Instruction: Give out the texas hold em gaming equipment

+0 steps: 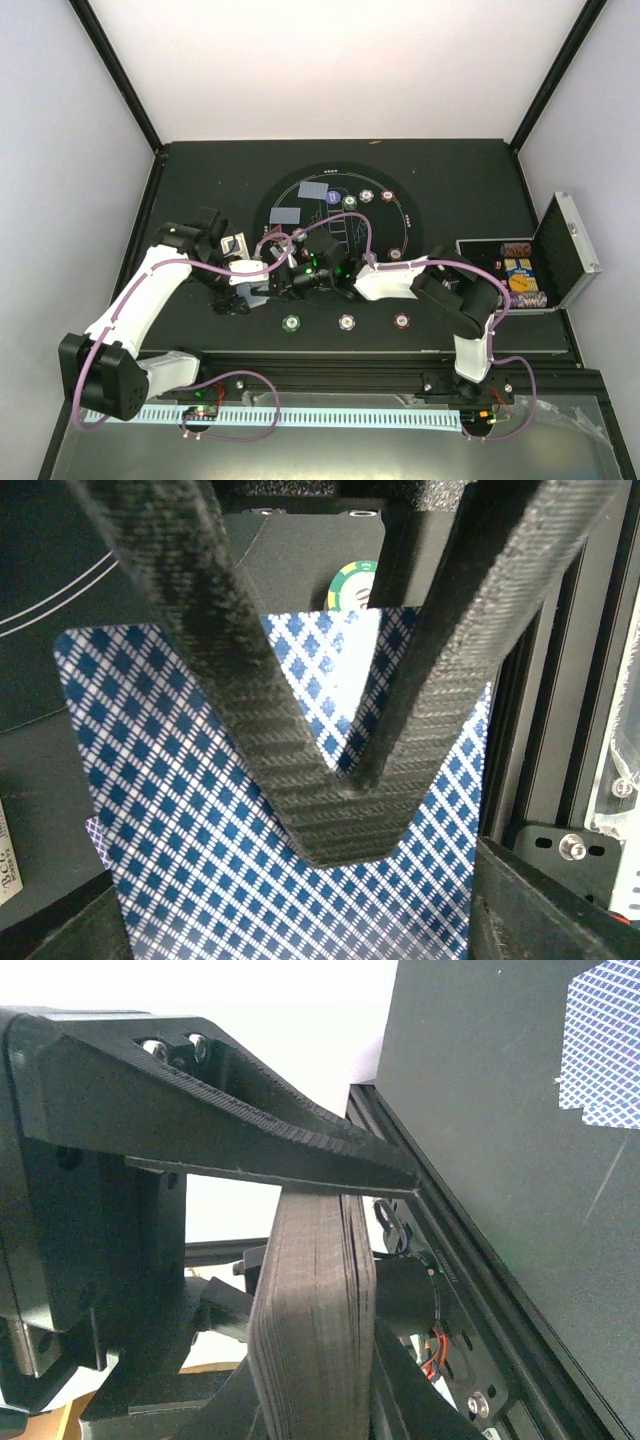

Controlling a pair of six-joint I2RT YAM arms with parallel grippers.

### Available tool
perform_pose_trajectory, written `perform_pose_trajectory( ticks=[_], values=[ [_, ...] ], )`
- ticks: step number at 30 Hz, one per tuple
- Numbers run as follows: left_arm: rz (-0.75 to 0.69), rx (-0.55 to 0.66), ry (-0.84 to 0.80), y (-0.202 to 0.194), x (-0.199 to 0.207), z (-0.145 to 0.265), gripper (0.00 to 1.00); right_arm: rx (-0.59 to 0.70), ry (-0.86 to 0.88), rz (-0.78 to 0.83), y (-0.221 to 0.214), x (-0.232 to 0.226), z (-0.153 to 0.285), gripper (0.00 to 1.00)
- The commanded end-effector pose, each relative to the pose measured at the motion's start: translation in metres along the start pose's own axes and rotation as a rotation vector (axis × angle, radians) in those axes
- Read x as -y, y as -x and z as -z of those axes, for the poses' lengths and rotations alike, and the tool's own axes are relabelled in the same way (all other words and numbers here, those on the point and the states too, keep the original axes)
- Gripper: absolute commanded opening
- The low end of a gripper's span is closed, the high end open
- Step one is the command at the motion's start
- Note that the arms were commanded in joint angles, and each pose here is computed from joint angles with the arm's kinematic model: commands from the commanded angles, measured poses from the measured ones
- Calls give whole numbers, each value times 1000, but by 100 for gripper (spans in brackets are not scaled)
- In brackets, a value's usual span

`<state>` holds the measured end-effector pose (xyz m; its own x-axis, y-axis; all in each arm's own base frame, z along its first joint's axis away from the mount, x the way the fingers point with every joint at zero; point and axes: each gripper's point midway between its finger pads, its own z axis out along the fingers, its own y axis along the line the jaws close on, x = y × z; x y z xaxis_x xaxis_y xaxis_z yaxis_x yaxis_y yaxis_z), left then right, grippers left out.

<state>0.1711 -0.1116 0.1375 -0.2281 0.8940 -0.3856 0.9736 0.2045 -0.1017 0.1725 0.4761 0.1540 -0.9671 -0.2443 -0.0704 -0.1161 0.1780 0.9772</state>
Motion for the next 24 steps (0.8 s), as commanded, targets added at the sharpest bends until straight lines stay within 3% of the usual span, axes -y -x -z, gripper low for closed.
perform_pose_trajectory(
  ticks=[1, 6, 13, 22, 24],
  values=[
    [-3, 6, -47, 5, 8, 3, 72, 22, 22, 37, 7, -7, -3, 1],
    [-4, -2, -20, 5, 5, 8, 66, 41, -8, 1, 7, 5, -2, 1],
    [-15, -12, 15, 2, 3, 7, 47, 86, -56, -25, 12, 12, 0, 1],
    [-1, 16, 44, 11, 1, 18, 3, 130, -190, -51, 9, 42, 8, 1],
    [-6, 21, 47, 12, 2, 21, 2, 145, -234, -51, 8, 52, 13, 5]
  ],
)
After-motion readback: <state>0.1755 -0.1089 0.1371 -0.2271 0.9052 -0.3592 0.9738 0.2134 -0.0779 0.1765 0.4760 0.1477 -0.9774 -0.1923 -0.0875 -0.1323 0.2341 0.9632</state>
